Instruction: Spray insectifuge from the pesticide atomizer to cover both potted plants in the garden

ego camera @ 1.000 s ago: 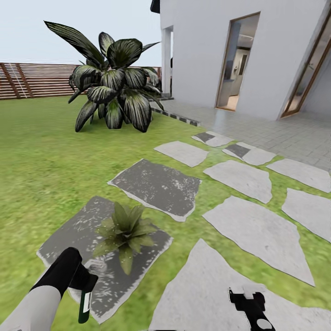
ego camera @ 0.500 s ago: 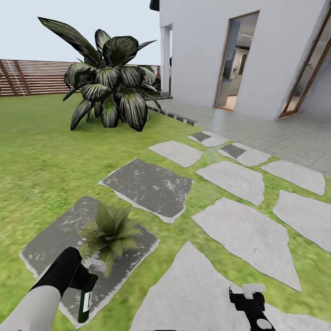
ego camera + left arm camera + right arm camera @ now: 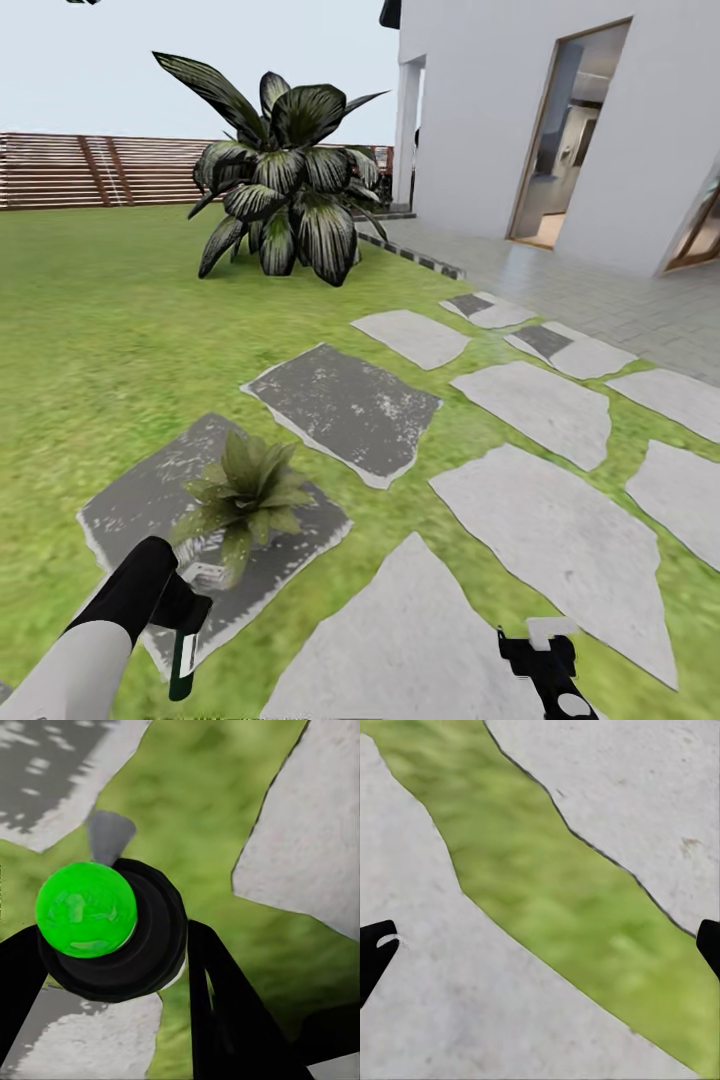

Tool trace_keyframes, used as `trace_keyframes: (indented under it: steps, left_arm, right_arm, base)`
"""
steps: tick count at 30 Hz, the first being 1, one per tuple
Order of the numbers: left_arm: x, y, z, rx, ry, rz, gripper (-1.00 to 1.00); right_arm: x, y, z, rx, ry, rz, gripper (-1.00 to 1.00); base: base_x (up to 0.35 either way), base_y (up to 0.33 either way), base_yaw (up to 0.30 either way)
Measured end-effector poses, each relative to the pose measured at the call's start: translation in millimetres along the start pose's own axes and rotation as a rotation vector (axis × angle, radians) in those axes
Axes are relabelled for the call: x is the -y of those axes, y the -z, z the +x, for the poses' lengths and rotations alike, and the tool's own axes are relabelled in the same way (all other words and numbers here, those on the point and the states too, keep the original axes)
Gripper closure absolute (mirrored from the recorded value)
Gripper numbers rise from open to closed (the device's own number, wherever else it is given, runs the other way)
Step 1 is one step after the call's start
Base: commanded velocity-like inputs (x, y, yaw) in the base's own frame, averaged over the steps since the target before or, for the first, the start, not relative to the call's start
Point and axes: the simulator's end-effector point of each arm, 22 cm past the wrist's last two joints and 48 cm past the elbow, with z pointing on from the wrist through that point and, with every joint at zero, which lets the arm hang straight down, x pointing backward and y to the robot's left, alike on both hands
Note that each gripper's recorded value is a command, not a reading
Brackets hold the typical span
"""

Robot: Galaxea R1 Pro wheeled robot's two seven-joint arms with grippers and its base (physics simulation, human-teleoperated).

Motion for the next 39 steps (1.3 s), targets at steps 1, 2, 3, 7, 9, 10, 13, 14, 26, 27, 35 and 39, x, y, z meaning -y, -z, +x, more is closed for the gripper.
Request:
trace_keyframes:
  steps: [1,2,3,7,9,10,13,14,26,27,35,39]
  left_arm:
    - [0.0,0.2,-0.1,0.0,0.0,0.0,1.0]
    - [0.0,0.4,-0.2,0.001,0.0,0.0,1.0]
    - [-0.1,0.6,-0.2,0.001,0.0,0.0,1.0]
    - [1.9,0.2,0.0,0.0,-0.003,0.002,1.0]
    - [2.1,0.5,0.0,0.0,-0.004,0.002,1.0]
    - [2.4,0.7,-0.4,0.001,-0.005,0.002,1.0]
    - [5.4,1.4,-2.4,0.006,-0.007,0.005,1.0]
    - [5.8,1.5,-2.7,0.006,-0.008,0.005,1.0]
    - [6.3,2.1,-3.6,0.008,-0.01,0.004,1.0]
    - [6.3,2.1,-3.6,0.008,-0.01,0.004,1.0]
    - [6.2,2.8,-3.9,0.01,-0.01,0.003,1.0]
    - [5.2,4.0,-4.4,0.013,-0.008,0.002,1.0]
  right_arm:
    - [-0.2,0.1,-0.1,0.0,0.0,0.0,-1.0]
    - [-0.2,0.2,-0.2,0.001,0.0,0.0,-1.0]
    - [-0.4,0.2,-0.5,0.001,0.0,-0.001,-1.0]
    - [-1.3,0.4,-1.3,0.002,-0.002,-0.001,-1.0]
    - [-1.3,0.6,-1.8,0.003,-0.002,-0.002,-1.0]
    - [-1.3,0.6,-2.0,0.004,-0.002,-0.002,-1.0]
    - [-1.2,0.8,-2.8,0.005,-0.002,-0.002,-1.0]
    - [-1.1,0.9,-2.9,0.005,-0.002,-0.001,-1.0]
    - [-3.2,1.2,-9.6,0.035,-0.003,-0.007,-1.0]
    - [-3.3,1.3,-9.5,0.036,-0.003,-0.007,-1.0]
    - [-3.3,1.4,-10.7,0.038,-0.004,-0.007,-1.0]
    - [-3.1,1.5,-11.6,0.04,-0.004,-0.007,-1.0]
  base:
    - [0.0,-0.007,0.269]
    - [0.0,-0.005,0.269]
    - [0.0,-0.002,0.269]
    - [0.011,-0.003,0.269]
    - [0.105,-0.079,0.269]
    - [0.158,-0.153,0.269]
    - [0.187,-0.188,0.269]
    - [0.203,-0.2,0.269]
    - [0.209,-0.204,0.036]
    - [0.207,-0.208,0.0]
    - [0.176,-0.233,0.18]
    - [0.146,-0.255,0.267]
